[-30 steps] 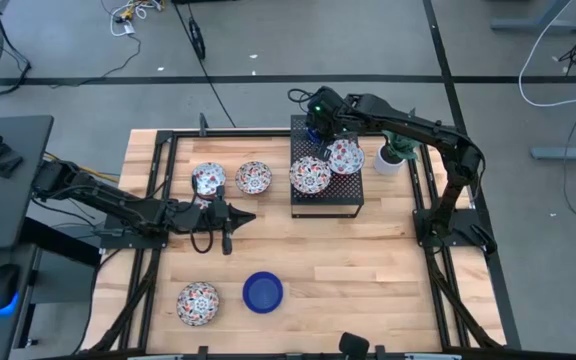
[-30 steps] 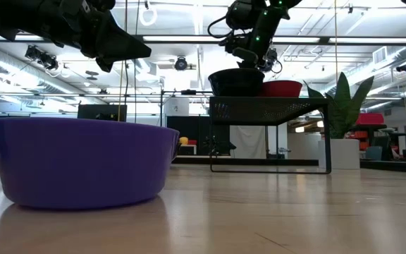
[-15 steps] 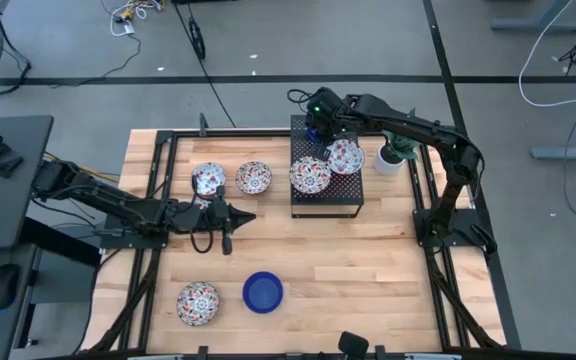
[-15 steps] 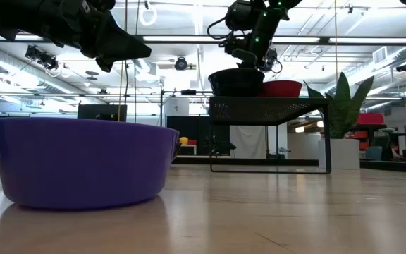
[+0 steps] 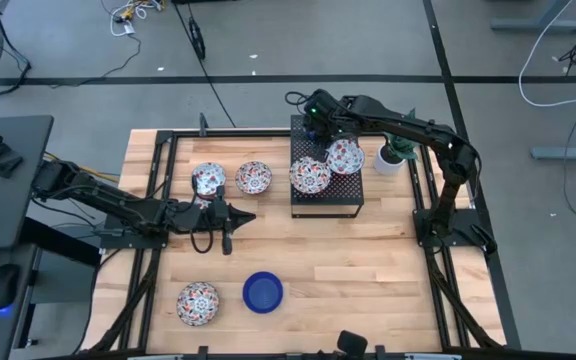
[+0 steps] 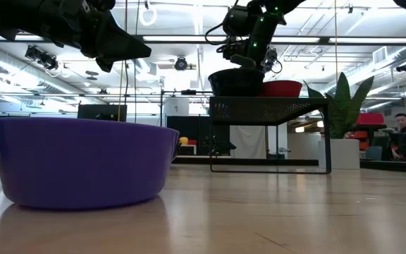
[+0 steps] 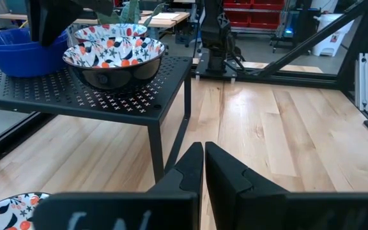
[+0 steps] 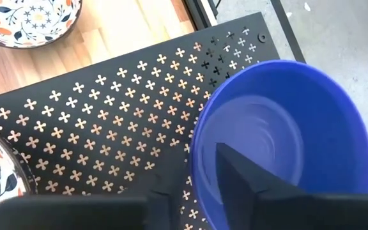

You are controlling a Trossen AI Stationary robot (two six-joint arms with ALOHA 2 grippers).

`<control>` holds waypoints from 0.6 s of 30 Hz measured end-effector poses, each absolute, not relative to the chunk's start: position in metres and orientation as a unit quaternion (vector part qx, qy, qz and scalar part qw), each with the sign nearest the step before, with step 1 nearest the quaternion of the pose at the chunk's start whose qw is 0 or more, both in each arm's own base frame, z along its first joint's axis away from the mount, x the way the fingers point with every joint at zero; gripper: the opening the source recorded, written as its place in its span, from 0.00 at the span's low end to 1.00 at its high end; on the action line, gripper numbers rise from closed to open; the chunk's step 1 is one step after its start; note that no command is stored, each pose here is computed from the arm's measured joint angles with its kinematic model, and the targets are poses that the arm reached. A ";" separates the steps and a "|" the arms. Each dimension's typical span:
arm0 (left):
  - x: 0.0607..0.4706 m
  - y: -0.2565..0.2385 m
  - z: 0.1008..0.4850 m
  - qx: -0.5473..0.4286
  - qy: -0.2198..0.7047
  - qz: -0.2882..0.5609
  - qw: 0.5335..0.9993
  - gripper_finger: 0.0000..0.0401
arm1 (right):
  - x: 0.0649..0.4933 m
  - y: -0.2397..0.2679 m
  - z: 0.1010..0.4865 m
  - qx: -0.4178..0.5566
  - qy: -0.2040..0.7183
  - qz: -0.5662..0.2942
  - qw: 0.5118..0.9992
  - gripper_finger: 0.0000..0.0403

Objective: Pick & Place Mini bowls
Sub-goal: Stack the top blue bowl on top of the blue bowl on the shelf, then stack the bottom black and white bowl on top of the black and white bowl on the shelf

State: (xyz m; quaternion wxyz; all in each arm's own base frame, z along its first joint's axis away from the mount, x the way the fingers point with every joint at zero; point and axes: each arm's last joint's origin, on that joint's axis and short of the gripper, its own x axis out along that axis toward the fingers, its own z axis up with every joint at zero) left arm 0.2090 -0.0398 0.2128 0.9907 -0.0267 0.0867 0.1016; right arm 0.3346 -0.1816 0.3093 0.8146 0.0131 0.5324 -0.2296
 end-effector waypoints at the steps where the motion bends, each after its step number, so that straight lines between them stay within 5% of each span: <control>1: 0.209 -0.040 0.213 -0.027 0.087 0.102 0.991 0.05 | 0.335 -0.182 0.309 0.014 0.533 -0.229 0.815 0.28; 9: 0.209 -0.040 0.213 -0.027 0.087 0.102 0.991 0.05 | 0.324 -0.174 0.328 0.006 0.515 -0.193 0.835 0.37; 18: 0.209 -0.040 0.213 -0.028 0.087 0.098 0.991 0.05 | 0.311 -0.162 0.360 0.005 0.454 -0.201 0.868 0.22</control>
